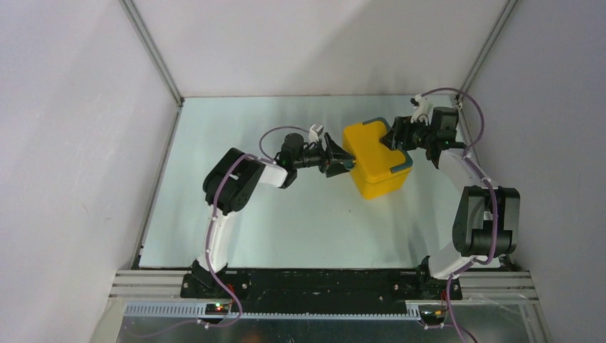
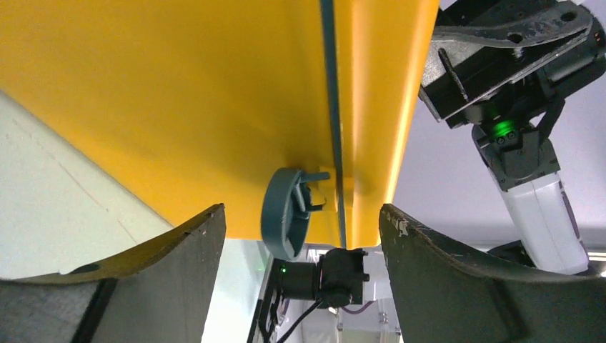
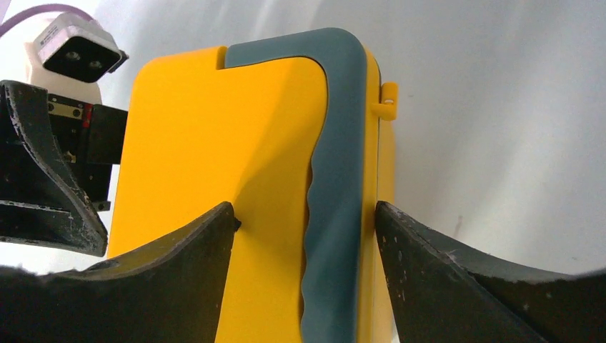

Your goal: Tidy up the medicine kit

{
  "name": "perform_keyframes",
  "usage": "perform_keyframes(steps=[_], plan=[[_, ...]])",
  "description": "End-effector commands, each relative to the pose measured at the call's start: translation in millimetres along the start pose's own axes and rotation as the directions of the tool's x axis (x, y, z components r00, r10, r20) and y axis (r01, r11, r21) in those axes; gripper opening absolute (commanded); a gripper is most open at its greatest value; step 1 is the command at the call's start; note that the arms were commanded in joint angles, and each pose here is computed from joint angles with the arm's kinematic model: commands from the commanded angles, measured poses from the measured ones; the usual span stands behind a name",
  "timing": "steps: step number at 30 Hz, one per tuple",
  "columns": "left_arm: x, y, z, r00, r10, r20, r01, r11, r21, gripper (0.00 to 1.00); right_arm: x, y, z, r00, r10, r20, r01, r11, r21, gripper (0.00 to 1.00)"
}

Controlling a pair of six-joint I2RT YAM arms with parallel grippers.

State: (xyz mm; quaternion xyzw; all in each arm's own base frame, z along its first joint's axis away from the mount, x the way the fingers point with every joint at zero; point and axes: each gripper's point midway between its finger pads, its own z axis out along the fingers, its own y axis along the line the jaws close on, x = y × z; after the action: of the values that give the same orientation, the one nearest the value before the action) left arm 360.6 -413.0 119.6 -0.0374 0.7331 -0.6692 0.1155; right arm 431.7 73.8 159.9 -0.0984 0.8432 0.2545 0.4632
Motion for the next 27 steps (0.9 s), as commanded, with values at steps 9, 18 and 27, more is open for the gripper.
perform_keyframes(steps=[9, 18, 27], plan=[[10, -75, -42, 0.967, 0.251, 0.031, -0.253, 0.961, 0.114, 0.81, 57, 35, 10, 0.980, 0.002, -0.201, -0.015, 0.998, -0.064, 0.79], [26, -59, -54, 0.969, 0.245, 0.007, -0.245, 0.966, 0.085, 0.78, 60, 34, 14, 0.979, 0.009, -0.206, -0.024, 0.997, -0.069, 0.79], [12, -45, -43, 0.975, 0.220, 0.035, -0.221, 0.974, 0.047, 0.78, 63, 33, 16, 0.977, 0.014, -0.215, -0.029, 0.997, -0.070, 0.79]])
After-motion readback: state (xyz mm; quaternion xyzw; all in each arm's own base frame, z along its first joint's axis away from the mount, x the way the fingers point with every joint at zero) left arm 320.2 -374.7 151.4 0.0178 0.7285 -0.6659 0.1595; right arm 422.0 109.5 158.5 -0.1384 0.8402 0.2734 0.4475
